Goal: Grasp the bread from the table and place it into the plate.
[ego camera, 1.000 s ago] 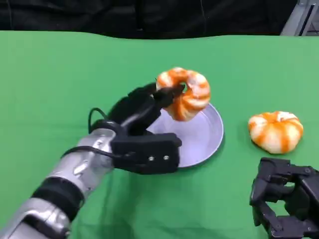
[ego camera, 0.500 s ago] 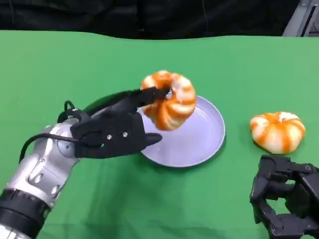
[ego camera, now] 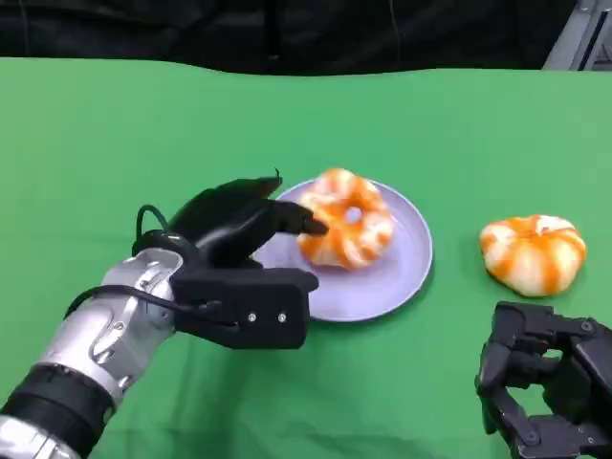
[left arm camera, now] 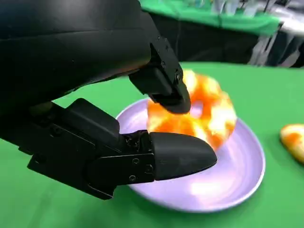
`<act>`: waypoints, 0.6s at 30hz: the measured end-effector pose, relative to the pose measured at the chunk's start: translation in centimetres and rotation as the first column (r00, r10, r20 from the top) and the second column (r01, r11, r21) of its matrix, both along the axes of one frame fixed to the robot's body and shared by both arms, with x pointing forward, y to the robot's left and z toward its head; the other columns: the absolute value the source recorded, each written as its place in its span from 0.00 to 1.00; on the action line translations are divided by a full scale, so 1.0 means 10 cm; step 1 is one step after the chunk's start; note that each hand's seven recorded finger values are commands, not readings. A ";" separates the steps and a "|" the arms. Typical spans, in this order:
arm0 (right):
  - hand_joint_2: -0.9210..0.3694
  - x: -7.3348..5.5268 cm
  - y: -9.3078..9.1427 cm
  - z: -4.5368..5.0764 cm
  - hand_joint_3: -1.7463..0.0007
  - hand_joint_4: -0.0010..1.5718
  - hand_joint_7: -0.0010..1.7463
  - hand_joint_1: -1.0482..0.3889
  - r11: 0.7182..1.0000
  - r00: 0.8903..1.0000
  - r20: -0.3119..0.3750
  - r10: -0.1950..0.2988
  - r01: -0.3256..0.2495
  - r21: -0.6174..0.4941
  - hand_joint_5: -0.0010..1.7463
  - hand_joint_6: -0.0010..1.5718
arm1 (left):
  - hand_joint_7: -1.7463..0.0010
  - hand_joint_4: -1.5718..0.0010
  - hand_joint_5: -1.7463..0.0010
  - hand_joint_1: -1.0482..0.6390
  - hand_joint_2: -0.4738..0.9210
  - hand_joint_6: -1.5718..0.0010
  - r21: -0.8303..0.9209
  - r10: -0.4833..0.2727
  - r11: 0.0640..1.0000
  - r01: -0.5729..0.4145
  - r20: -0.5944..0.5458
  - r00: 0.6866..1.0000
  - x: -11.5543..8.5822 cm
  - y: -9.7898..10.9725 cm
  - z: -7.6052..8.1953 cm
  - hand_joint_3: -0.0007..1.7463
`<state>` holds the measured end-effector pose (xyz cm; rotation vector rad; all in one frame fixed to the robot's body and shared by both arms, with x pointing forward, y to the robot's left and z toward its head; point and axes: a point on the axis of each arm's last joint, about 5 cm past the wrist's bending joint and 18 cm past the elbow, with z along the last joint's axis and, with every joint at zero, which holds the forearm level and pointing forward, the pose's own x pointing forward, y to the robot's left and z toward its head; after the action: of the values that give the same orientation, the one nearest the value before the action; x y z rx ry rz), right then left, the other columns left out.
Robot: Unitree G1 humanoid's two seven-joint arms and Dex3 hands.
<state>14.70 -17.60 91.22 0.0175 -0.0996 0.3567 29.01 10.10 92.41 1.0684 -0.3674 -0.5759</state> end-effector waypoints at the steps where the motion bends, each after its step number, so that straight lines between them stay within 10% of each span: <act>1: 0.43 0.00 0.00 0.001 0.25 0.55 0.84 0.68 1.000 1.000 0.001 -0.001 0.001 0.000 0.99 0.55 | 0.96 0.51 0.92 0.00 1.00 0.86 -0.007 -0.003 1.000 0.003 0.010 1.000 0.00 -0.01 0.00 0.41; 5: 0.43 0.00 0.00 0.013 0.24 0.55 0.83 0.68 1.000 1.000 0.007 -0.002 0.002 0.001 0.99 0.55 | 0.95 0.84 0.99 0.00 1.00 0.61 0.010 -0.011 1.000 0.011 0.022 1.000 -0.01 -0.02 -0.02 0.44; 10: 0.44 0.00 0.01 0.017 0.24 0.55 0.83 0.69 1.000 1.000 0.005 -0.003 0.003 0.001 0.99 0.56 | 1.00 0.97 1.00 0.00 1.00 0.66 0.032 0.002 0.999 -0.002 0.002 1.000 -0.01 -0.02 -0.03 0.43; 14: 0.43 -0.01 0.02 0.016 0.24 0.55 0.82 0.70 1.000 1.000 -0.003 -0.004 0.004 0.000 0.99 0.56 | 0.99 0.78 0.95 0.29 1.00 0.64 -0.056 0.008 0.998 -0.010 -0.038 0.999 -0.01 0.01 0.07 0.21; 18: 0.43 -0.02 0.03 0.018 0.24 0.56 0.82 0.71 1.000 1.000 -0.012 0.000 0.000 0.002 0.98 0.57 | 0.96 0.32 0.89 0.65 0.98 0.38 -0.365 -0.033 0.931 -0.032 -0.169 0.985 -0.10 0.12 0.14 0.27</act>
<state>14.52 -17.27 91.39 0.0220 -0.0887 0.3562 28.05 11.31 93.83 0.6531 -0.3081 -0.5689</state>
